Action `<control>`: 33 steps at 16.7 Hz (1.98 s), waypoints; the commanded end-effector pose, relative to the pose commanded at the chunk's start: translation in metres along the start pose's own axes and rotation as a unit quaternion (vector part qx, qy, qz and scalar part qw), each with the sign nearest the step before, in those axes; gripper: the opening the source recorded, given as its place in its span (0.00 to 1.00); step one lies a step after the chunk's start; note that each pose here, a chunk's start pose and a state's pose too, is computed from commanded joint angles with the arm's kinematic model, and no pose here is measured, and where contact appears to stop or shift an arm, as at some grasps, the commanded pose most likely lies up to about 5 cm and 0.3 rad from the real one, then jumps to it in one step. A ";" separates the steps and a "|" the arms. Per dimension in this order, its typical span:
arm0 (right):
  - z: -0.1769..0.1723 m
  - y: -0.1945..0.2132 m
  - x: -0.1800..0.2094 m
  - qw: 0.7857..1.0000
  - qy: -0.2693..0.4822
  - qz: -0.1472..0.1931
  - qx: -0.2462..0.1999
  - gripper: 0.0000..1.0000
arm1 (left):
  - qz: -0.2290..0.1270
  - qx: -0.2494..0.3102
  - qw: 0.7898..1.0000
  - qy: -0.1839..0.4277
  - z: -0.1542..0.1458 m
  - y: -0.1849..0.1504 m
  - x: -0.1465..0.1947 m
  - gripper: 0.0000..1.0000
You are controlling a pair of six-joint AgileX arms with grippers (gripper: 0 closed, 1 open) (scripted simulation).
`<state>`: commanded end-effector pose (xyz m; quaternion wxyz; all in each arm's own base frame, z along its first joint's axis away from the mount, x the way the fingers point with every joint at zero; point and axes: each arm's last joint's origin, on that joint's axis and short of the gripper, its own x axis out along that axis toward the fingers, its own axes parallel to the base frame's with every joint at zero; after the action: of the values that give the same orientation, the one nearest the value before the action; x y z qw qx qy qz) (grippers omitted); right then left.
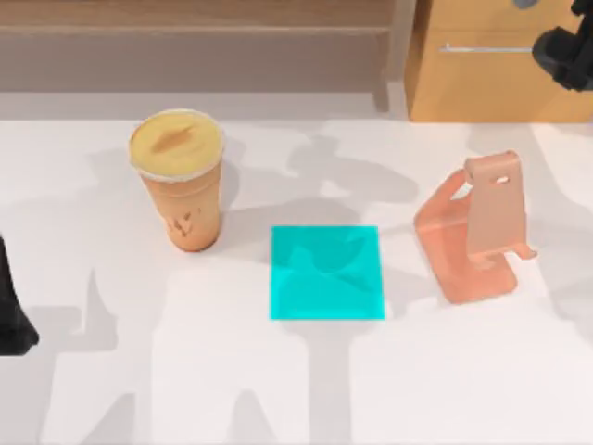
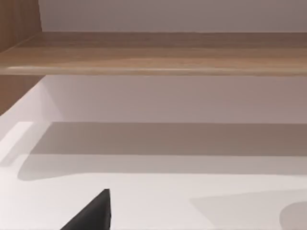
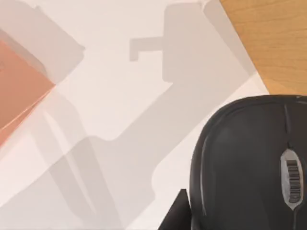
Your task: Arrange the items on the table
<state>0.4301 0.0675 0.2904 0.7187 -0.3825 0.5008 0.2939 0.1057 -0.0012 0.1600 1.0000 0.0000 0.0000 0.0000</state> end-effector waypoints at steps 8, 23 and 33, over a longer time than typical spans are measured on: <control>0.108 0.085 0.023 0.952 -0.031 0.046 0.300 0.00 | 0.000 0.000 1.000 0.000 0.000 0.000 0.000 1.00; 0.134 0.214 0.125 0.855 0.154 0.066 0.491 0.00 | 0.000 0.000 1.000 0.000 0.000 0.000 0.000 1.00; 0.132 0.216 0.135 0.855 0.154 0.066 0.491 0.00 | 0.000 0.000 1.000 0.000 0.000 0.000 0.000 1.00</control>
<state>0.3651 0.2999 0.1349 0.7054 0.0141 0.7086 -0.0066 0.1057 -0.0012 0.1600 1.0000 0.0000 0.0000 0.0000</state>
